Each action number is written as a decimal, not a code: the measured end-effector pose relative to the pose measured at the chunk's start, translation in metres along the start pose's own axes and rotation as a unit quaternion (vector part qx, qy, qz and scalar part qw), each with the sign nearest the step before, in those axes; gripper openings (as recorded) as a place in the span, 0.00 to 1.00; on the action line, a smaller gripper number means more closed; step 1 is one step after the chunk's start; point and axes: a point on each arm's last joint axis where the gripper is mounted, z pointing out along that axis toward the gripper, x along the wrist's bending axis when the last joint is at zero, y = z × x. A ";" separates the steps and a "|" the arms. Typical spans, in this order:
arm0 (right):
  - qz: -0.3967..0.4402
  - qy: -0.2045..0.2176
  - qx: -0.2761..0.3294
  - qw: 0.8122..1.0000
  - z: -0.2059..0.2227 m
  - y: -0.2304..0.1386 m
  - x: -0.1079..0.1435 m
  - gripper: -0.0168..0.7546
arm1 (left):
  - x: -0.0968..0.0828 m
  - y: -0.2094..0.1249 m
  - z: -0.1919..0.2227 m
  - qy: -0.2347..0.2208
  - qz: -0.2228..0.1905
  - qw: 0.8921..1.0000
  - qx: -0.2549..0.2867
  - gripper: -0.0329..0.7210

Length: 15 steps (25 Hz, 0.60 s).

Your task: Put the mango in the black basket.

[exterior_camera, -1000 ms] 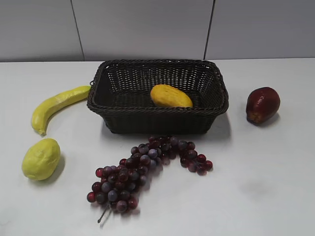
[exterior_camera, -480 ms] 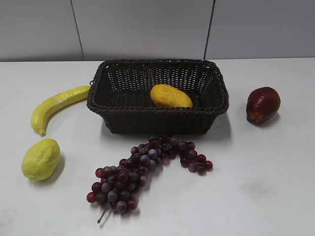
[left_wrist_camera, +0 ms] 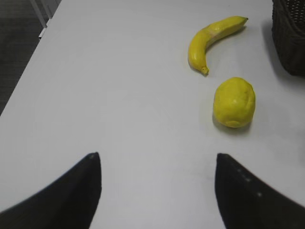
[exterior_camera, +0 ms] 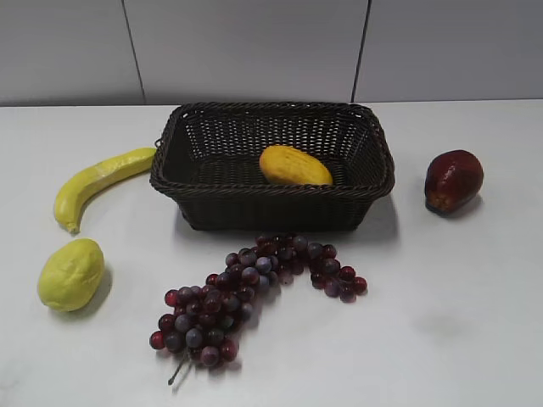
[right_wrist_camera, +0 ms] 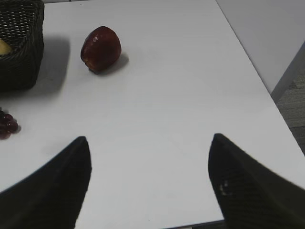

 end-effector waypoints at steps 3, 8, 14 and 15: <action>0.001 0.000 0.000 1.000 0.000 0.000 0.000 0.79 | 0.000 0.000 0.000 0.000 0.000 1.000 0.000 0.78; 0.000 0.001 0.000 1.000 0.000 0.000 0.000 0.79 | 0.000 0.000 0.000 0.000 0.000 1.000 0.000 0.78; -0.040 0.049 0.003 0.998 -0.001 -0.001 0.009 0.79 | 0.000 0.000 0.000 0.000 0.000 1.000 0.000 0.78; -0.041 0.053 0.003 0.998 -0.001 -0.001 0.010 0.79 | 0.000 0.000 0.000 0.000 0.000 1.000 0.000 0.78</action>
